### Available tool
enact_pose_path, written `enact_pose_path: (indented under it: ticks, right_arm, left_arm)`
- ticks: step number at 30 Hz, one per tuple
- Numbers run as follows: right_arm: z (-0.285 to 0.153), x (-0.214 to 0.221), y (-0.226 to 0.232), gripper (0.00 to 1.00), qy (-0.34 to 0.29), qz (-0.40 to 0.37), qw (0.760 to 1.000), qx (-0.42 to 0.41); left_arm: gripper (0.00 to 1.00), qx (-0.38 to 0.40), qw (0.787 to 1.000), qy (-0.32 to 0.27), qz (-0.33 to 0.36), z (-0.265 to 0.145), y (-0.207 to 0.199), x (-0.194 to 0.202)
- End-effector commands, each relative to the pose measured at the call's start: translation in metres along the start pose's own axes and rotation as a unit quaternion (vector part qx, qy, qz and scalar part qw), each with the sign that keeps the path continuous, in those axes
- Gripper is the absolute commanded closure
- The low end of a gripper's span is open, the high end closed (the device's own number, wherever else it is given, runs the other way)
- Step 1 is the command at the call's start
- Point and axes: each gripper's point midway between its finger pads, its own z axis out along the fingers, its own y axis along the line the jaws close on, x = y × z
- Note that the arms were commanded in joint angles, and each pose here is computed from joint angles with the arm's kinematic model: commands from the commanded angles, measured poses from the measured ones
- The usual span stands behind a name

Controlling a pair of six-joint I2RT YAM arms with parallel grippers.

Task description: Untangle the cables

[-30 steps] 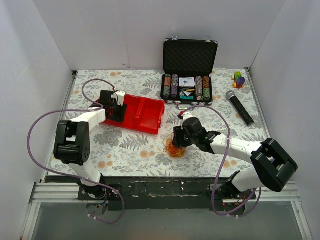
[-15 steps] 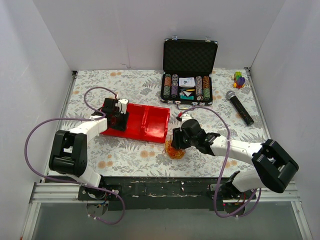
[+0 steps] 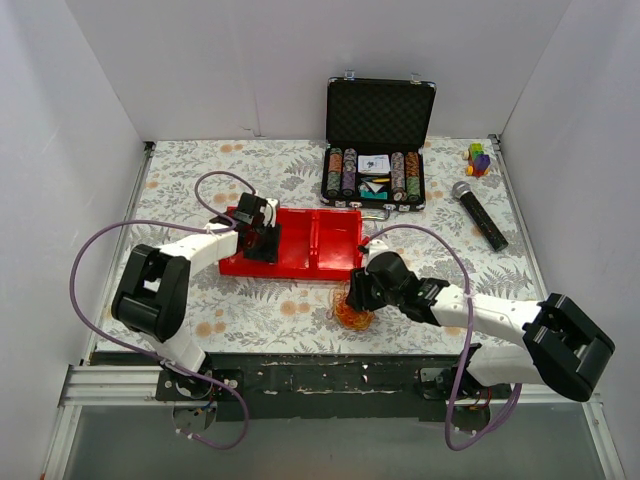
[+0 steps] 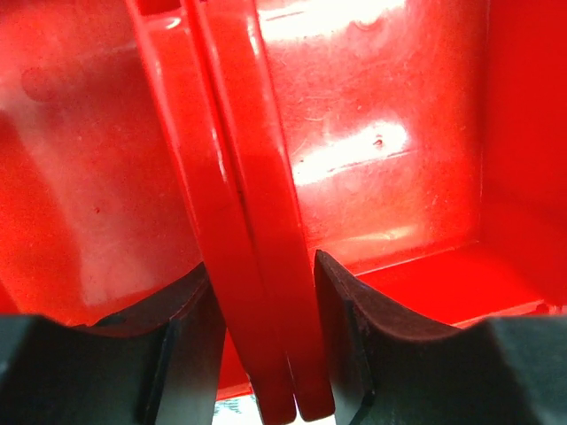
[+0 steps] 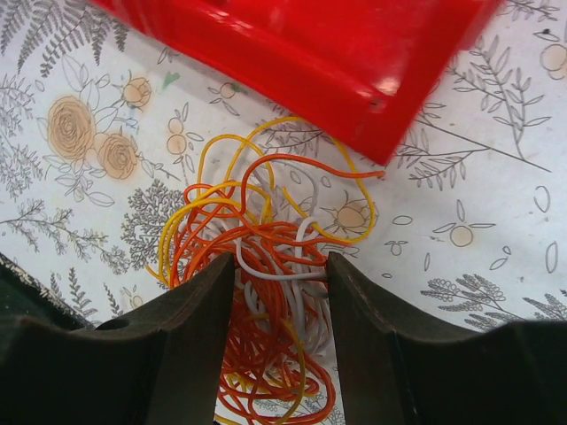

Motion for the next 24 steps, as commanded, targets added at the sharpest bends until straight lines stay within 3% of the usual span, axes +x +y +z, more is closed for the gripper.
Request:
enact_pose_path:
  ticks: [1,3,7,8,15,21,24]
  right_arm:
    - [-0.001,0.010,0.020,0.48,0.017,-0.032,0.998,-0.046]
    - [-0.001,0.009,0.029,0.48,0.014,-0.049,0.997,-0.064]
    - [-0.001,0.006,0.045,0.48,0.011,-0.079,0.992,-0.100]
    - [-0.002,0.004,0.048,0.48,0.007,-0.087,0.990,-0.107]
    - [-0.018,-0.024,0.081,0.53,-0.052,-0.146,0.972,-0.176]
    - [-0.028,-0.053,0.101,0.54,-0.101,-0.191,0.955,-0.205]
    - [-0.030,-0.064,0.118,0.54,-0.108,-0.207,0.944,-0.232]
  left_arm:
    - [0.56,0.039,0.999,0.005,-0.009,-0.008,-0.028,-0.009]
    - [0.46,0.038,0.999,0.000,-0.004,-0.014,-0.027,-0.013]
    - [0.05,0.038,0.999,-0.007,0.029,-0.029,-0.026,-0.019]
    - [0.02,0.045,0.998,-0.007,0.043,-0.035,-0.028,-0.018]
    - [0.02,0.138,0.979,-0.002,0.153,-0.078,-0.053,-0.015]
    - [0.02,0.283,0.937,-0.005,0.204,-0.115,-0.096,0.003]
    - [0.02,0.315,0.918,-0.026,0.238,-0.125,-0.109,0.007]
